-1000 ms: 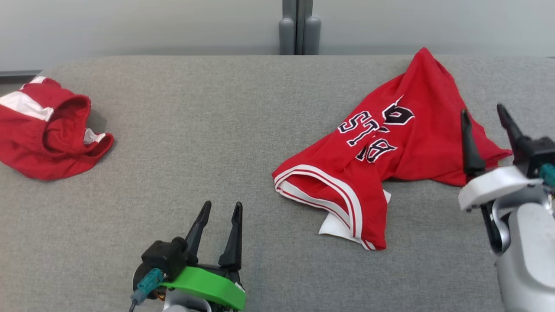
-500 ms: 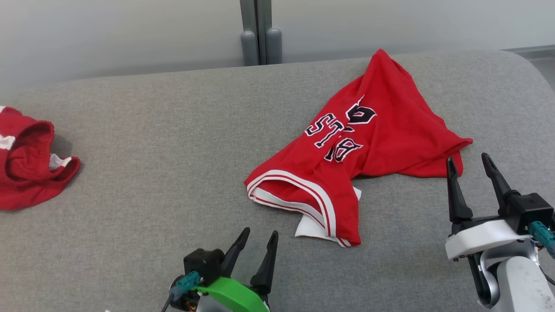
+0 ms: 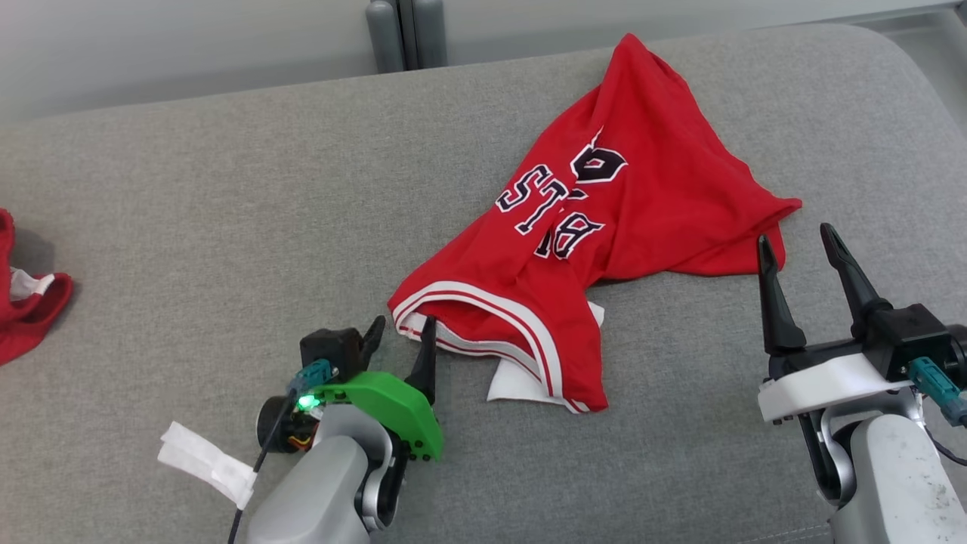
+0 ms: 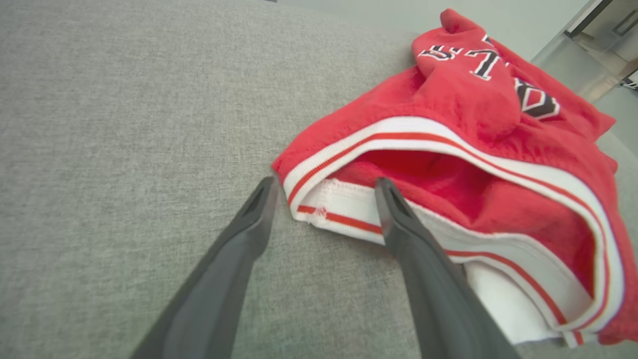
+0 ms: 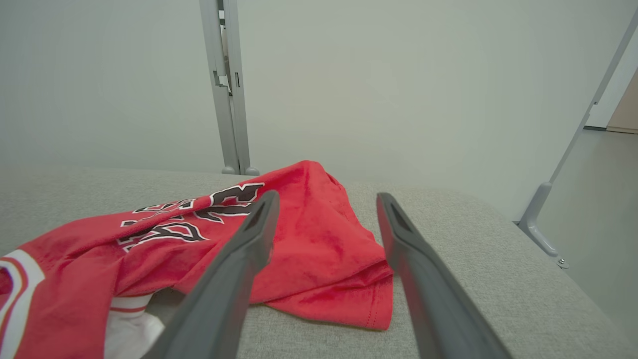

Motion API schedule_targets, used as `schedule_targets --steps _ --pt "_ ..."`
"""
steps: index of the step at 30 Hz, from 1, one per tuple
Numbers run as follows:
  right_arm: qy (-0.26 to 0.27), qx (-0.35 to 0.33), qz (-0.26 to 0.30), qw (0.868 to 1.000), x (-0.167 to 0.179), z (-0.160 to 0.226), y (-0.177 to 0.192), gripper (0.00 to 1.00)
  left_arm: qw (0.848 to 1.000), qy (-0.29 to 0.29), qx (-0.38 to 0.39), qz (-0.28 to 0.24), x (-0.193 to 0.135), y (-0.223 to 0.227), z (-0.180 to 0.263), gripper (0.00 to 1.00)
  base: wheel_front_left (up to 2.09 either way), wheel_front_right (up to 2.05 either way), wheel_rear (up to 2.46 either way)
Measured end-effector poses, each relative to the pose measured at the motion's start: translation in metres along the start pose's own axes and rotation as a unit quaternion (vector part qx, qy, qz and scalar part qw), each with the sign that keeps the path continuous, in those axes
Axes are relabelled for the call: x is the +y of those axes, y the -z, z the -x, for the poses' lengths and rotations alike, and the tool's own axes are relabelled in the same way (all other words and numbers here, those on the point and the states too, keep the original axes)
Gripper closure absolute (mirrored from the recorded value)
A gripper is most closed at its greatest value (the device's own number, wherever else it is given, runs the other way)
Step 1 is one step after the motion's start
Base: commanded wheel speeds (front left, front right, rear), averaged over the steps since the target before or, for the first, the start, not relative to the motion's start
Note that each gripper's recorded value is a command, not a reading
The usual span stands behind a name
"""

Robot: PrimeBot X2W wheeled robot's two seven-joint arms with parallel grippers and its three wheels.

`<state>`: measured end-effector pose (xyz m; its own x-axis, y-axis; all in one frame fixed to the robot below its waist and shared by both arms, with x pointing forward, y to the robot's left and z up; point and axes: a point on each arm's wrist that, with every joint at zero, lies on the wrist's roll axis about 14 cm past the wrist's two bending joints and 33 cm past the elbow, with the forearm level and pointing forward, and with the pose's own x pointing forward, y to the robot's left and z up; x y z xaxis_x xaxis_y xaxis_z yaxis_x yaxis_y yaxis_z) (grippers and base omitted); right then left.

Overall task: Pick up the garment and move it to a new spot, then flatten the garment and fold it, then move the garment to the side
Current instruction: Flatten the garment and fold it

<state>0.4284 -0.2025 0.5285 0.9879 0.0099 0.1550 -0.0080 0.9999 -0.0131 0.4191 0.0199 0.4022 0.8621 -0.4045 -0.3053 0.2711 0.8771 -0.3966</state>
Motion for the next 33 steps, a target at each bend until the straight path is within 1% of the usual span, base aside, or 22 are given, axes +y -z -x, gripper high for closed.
schedule_targets --steps 4,7,8,9,10,11,16,19,20,24,29,33 --pt "0.004 0.006 0.003 1.000 -0.004 -0.001 0.005 0.00 0.999 -0.019 0.029 -0.016 0.013 0.009 -0.013 0.00 0.00 0.00 0.00" --pt "0.009 0.007 0.005 1.000 -0.008 -0.002 0.006 0.00 0.998 -0.024 0.050 -0.029 0.017 0.016 -0.019 0.00 0.00 0.00 0.00" --pt "0.010 0.008 0.006 1.000 -0.009 -0.002 0.007 0.00 0.998 -0.022 0.055 -0.036 0.017 0.017 -0.022 0.04 0.00 0.00 0.00" --pt "0.011 0.009 0.006 1.000 -0.009 -0.002 0.007 0.00 0.997 -0.019 0.057 -0.040 0.016 0.017 -0.023 0.35 0.00 0.00 0.00" --pt "0.013 0.010 0.007 1.000 -0.010 -0.001 0.008 0.00 0.997 -0.016 0.059 -0.042 0.014 0.017 -0.025 0.76 0.00 0.00 0.00" --pt "0.014 0.010 0.007 1.000 -0.011 -0.001 0.008 0.00 0.997 -0.011 0.059 -0.042 0.012 0.017 -0.026 1.00 0.00 0.00 0.00" --pt "0.015 0.005 0.006 1.000 -0.012 -0.002 0.004 0.00 0.997 0.007 0.037 -0.061 0.003 0.004 -0.029 1.00 0.00 0.00 0.00" --pt "0.016 0.000 0.006 1.000 -0.012 -0.003 0.002 0.00 0.997 0.010 0.002 -0.081 -0.003 -0.020 -0.034 1.00 0.00 0.00 0.00" --pt "0.016 0.000 0.006 1.000 -0.012 -0.003 0.001 0.00 0.995 0.011 -0.022 -0.094 -0.005 -0.035 -0.035 1.00 0.00 0.00 0.00" --pt "0.016 -0.006 0.004 1.000 -0.011 -0.003 -0.002 0.00 0.985 0.022 -0.129 -0.115 -0.018 -0.100 -0.027 1.00 0.00 0.00 0.00" --pt "0.017 -0.013 0.000 1.000 -0.010 -0.002 -0.007 0.00 0.970 0.010 -0.198 -0.139 -0.010 -0.130 0.007 1.00 0.00 0.00 0.00" --pt "0.012 -0.020 -0.004 1.000 -0.006 -0.002 -0.012 0.00 0.959 -0.012 -0.231 -0.166 0.009 -0.153 0.027 1.00 0.00 0.00 0.00"
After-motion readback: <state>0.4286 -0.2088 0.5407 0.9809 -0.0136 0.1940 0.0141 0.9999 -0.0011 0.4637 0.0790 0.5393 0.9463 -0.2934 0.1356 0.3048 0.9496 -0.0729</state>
